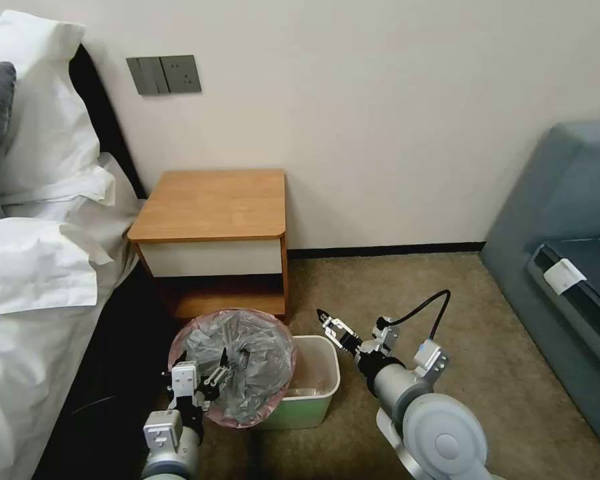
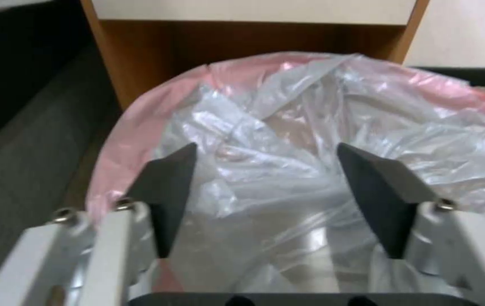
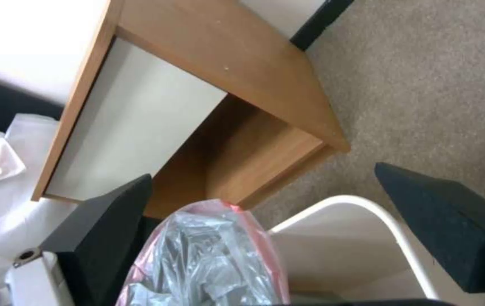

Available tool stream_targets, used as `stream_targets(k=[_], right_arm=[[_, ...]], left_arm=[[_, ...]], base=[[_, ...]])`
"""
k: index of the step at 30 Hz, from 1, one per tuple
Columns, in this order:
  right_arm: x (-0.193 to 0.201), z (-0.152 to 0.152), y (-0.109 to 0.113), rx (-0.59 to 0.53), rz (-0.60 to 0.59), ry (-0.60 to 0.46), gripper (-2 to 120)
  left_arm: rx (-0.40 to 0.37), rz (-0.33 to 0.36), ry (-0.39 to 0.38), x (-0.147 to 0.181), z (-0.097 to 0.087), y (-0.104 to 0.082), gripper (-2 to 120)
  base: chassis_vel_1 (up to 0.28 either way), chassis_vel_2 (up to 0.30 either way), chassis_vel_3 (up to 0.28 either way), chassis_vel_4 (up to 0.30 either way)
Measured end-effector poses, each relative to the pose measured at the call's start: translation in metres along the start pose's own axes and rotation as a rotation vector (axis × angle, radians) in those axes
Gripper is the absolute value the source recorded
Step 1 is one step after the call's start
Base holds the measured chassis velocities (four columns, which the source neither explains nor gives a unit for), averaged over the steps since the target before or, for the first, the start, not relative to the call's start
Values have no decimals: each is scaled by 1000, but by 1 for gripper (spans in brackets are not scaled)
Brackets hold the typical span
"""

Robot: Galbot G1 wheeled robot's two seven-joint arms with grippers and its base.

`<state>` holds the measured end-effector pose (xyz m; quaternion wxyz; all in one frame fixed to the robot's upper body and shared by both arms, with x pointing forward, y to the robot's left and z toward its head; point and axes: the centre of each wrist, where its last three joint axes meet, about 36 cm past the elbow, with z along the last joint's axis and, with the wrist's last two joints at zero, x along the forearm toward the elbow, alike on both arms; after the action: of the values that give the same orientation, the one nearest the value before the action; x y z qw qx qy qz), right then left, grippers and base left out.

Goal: Pick up the garbage bag from the table and place it over the trash can.

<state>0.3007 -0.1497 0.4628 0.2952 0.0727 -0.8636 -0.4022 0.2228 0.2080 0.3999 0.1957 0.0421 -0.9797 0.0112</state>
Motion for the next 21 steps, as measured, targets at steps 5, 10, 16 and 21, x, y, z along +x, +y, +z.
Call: stream_targets(k=[5,10,16,21], right_arm=[[1,2,0,1,5,-4,100],[1,4,-1,11,8,-9,100],[0,5,-2,11,10,-9,100],[-2,7,-2,13,12,-7,100]], left_arm=[[2,8,17,-6,7,-2,42],[2,21,27,-8,11,-4,27],[0,31,30,-9,12,-6,25],[-2,36,36,-13,14,-7,29]], base=[[0,0,0,0],[0,0,0,0],[0,0,0,0],[0,0,0,0]])
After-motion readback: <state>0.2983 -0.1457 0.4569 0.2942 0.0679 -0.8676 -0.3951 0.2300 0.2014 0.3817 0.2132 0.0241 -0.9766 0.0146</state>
